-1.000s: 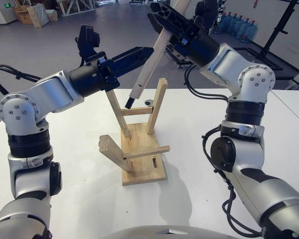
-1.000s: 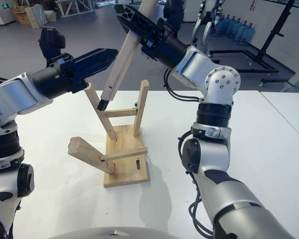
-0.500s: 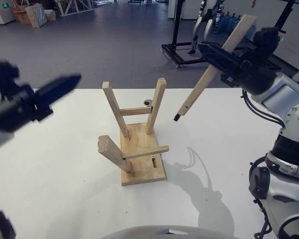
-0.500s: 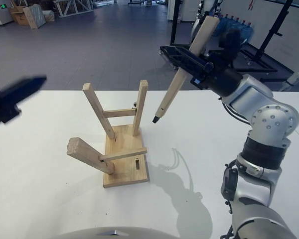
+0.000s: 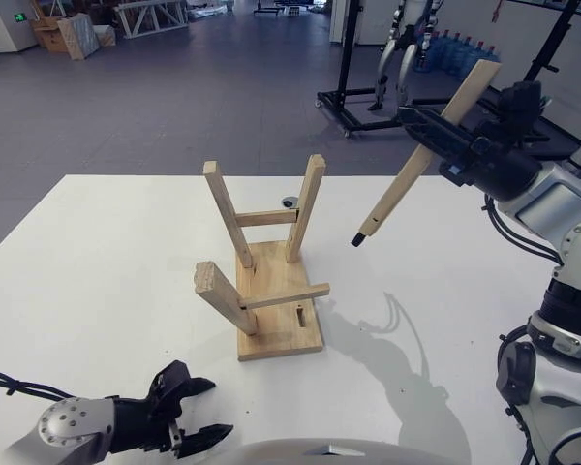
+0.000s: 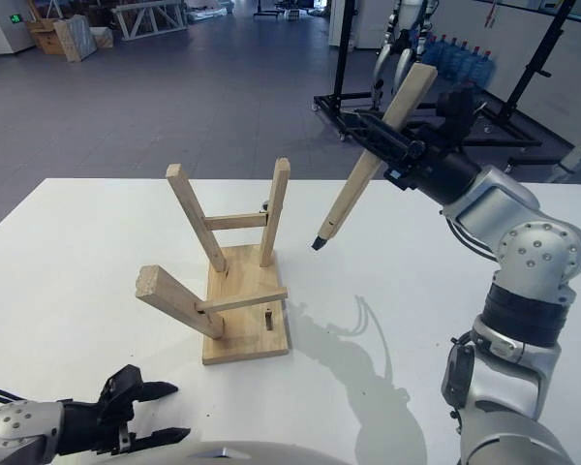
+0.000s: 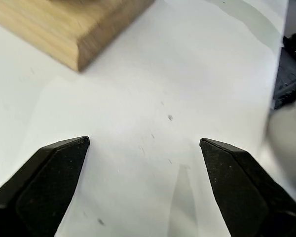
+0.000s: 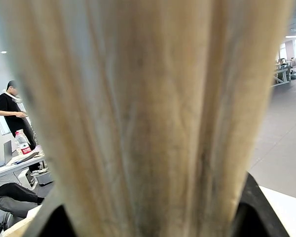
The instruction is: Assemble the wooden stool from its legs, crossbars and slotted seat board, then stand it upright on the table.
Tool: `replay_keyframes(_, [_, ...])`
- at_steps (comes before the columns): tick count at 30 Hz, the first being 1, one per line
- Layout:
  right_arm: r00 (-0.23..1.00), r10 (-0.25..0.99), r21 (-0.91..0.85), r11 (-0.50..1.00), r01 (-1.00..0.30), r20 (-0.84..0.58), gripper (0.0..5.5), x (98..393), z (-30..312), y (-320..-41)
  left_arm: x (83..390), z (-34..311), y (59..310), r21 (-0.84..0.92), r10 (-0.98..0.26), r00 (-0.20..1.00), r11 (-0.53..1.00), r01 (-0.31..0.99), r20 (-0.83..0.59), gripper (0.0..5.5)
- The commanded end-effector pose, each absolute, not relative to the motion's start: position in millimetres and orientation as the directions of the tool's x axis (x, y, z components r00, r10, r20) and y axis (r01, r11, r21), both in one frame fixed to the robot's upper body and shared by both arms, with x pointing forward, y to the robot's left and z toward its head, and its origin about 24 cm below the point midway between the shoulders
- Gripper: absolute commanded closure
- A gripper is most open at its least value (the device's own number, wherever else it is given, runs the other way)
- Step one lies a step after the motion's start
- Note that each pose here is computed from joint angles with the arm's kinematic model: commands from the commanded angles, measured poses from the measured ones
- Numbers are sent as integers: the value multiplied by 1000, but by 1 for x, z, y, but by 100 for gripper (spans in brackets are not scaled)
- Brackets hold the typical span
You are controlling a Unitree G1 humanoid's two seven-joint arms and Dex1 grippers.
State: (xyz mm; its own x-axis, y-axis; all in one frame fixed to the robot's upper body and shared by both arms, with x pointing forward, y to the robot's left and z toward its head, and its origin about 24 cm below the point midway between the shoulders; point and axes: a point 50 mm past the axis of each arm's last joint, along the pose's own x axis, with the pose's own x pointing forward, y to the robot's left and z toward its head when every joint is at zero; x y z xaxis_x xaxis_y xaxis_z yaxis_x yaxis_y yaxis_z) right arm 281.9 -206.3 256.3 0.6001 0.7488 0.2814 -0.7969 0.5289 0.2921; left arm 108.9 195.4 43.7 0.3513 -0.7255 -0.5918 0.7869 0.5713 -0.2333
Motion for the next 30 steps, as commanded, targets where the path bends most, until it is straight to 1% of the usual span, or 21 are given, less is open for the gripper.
replay_keyframes(1, [574,766,275,507,-817,289,346,285,267,-199,120,29,189,-141,-635,446,659,739,-630,138])
replay_keyframes(7, [570,771,283,500,-818,284,346,288,268,-196,133,16,169,-100,-600,511,703,704,-615,138])
replay_keyframes(10, [566,772,286,495,-820,288,346,290,268,-193,146,6,170,-51,-546,562,743,667,-621,138])
replay_keyframes(11, [564,774,287,492,-822,289,346,291,268,-192,150,3,174,-31,-518,579,761,648,-629,138])
replay_keyframes(16, [554,780,297,476,-827,293,346,290,264,-186,162,-6,214,89,-340,637,835,543,-692,138])
replay_keyframes(18, [552,780,303,471,-828,295,346,289,262,-184,169,-6,230,132,-267,668,865,483,-695,138])
replay_keyframes(21, [551,777,318,463,-828,304,346,289,261,-180,183,-2,243,201,-163,725,900,388,-669,138])
replay_keyframes(22, [550,776,321,460,-828,308,346,289,260,-178,186,0,242,187,-170,737,908,375,-654,138])
replay_keyframes(23, [550,774,324,457,-828,313,346,288,259,-177,187,3,238,155,-202,742,911,381,-639,138])
replay_keyframes(24, [552,771,327,457,-827,319,346,287,258,-175,186,6,232,95,-262,734,909,405,-627,138])
replay_keyframes(26, [559,763,319,468,-824,326,346,280,249,-167,181,16,228,9,-367,696,882,472,-617,138])
replay_keyframes(27, [563,757,304,479,-823,331,346,274,244,-161,180,21,233,0,-389,678,867,498,-623,138])
replay_keyframes(28, [568,757,277,498,-822,324,346,265,236,-154,181,26,244,10,-375,668,868,497,-643,138])
replay_keyframes(30, [588,759,202,552,-809,280,346,248,216,-144,188,37,274,87,-282,681,887,453,-676,138])
